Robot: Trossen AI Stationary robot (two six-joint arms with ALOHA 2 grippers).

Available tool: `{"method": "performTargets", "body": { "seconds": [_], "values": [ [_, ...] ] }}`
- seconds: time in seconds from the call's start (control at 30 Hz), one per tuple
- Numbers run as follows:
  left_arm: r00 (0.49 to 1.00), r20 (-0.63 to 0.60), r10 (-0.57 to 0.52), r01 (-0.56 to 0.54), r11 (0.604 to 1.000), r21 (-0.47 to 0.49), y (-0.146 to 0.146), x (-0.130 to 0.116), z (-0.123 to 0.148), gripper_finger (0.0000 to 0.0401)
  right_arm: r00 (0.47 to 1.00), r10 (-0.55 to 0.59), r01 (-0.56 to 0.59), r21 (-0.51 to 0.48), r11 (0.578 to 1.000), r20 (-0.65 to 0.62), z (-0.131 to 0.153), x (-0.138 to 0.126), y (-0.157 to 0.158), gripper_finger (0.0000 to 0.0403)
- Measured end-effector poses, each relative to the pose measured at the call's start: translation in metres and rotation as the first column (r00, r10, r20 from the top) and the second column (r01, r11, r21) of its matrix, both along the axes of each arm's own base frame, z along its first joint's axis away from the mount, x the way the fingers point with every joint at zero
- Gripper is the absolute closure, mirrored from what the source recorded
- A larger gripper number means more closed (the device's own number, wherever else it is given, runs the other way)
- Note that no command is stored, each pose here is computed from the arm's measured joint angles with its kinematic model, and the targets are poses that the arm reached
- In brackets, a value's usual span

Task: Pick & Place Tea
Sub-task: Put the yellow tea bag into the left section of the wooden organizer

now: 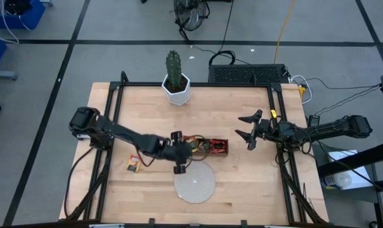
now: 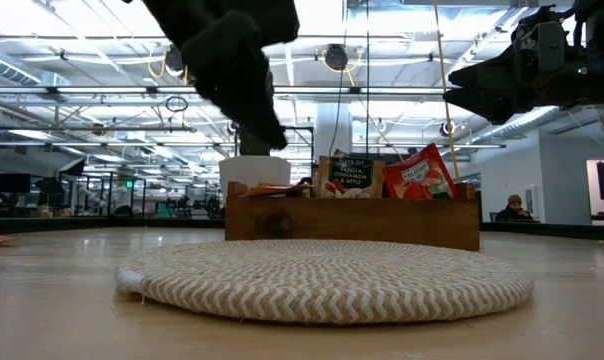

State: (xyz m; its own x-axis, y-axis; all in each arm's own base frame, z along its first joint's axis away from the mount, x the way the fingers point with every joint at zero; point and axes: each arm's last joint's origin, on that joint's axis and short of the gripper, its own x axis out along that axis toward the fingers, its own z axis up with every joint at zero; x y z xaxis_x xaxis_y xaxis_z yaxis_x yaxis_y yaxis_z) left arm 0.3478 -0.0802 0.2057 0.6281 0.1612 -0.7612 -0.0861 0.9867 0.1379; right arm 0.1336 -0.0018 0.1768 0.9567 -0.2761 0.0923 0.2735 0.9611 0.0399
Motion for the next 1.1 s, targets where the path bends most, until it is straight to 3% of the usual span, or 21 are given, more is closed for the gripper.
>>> {"method": "performTargets", "body": {
  "seconds": [0.1,0.23,0.33,0.43,0.67,1.1],
  "values": [
    [0.999,-0.011,0.038,-0.038,0.998,0.045,-0.011,0.000,-0.011,0.0243,1.000,0.000,0.000,0.000,1.000,0.000,0.000,0.000,0.000,0.0124],
    [0.999,-0.040,0.019,-0.012,0.984,0.176,-0.027,-0.002,-0.026,0.0243,1.000,0.000,0.000,0.000,1.000,0.000,0.000,0.000,0.000,0.0126],
    [0.998,-0.066,-0.007,0.027,0.951,0.307,-0.038,-0.004,-0.038,0.0243,1.000,0.000,0.000,0.000,1.000,0.000,0.000,0.000,0.000,0.0124],
    [0.997,-0.075,-0.002,0.030,0.925,0.379,-0.044,-0.004,-0.046,0.0242,1.000,0.000,0.000,0.000,1.000,0.000,0.000,0.000,0.000,0.0125],
    [0.992,-0.124,0.027,0.024,0.921,0.390,-0.042,-0.004,-0.061,0.0242,1.000,0.000,0.000,0.000,1.000,0.000,0.000,0.000,0.000,0.0124],
    [0.989,-0.138,0.054,0.002,0.926,0.377,-0.039,-0.006,-0.062,0.0242,1.000,0.000,0.000,0.000,1.000,0.000,0.000,0.000,0.000,0.0126]
  ]
}}
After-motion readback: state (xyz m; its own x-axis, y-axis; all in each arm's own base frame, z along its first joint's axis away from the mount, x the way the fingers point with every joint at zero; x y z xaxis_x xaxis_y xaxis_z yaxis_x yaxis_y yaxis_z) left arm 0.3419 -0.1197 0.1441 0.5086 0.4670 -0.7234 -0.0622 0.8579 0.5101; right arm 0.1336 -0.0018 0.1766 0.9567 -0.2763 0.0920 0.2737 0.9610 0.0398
